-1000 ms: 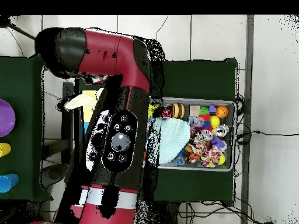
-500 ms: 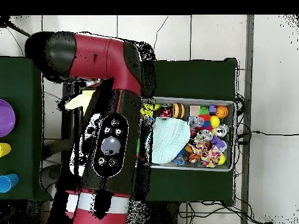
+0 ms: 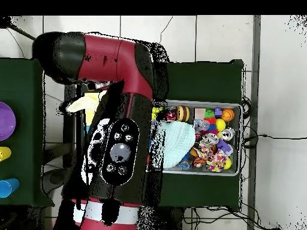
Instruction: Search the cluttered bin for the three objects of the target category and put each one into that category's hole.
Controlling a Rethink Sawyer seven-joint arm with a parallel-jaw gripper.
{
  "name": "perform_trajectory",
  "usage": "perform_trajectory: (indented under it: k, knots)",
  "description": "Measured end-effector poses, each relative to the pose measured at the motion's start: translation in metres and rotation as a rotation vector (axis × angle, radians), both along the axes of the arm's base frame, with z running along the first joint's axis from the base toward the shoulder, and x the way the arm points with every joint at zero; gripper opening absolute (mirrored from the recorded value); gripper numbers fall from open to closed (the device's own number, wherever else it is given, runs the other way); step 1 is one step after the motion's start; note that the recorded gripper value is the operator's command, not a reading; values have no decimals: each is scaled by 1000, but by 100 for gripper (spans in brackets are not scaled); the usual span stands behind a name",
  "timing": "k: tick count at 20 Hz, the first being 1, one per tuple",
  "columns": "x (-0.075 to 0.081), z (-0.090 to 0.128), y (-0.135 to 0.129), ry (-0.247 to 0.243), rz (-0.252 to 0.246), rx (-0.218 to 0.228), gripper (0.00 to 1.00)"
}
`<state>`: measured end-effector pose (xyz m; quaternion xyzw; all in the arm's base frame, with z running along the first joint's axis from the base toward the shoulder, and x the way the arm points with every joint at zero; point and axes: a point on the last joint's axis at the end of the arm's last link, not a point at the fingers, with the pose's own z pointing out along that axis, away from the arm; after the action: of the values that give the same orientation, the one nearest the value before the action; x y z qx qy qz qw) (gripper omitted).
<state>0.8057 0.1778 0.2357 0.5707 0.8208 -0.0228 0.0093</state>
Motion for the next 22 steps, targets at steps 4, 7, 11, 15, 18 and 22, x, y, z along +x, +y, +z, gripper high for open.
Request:
perform_trajectory:
  k: [4,7,11,15,18,22]
  knots:
    - [2,3,-7,-4,-7,-2,0]
    - [3,5,-13,-7,-12,-6,0]
    - [3,8,-21,-10,-13,-17,0]
    - [4,7,-26,-11,-15,-22,0]
    - [7,5,-30,-19,-19,-17,0]
    - [10,1,-33,-37,-21,-8,0]
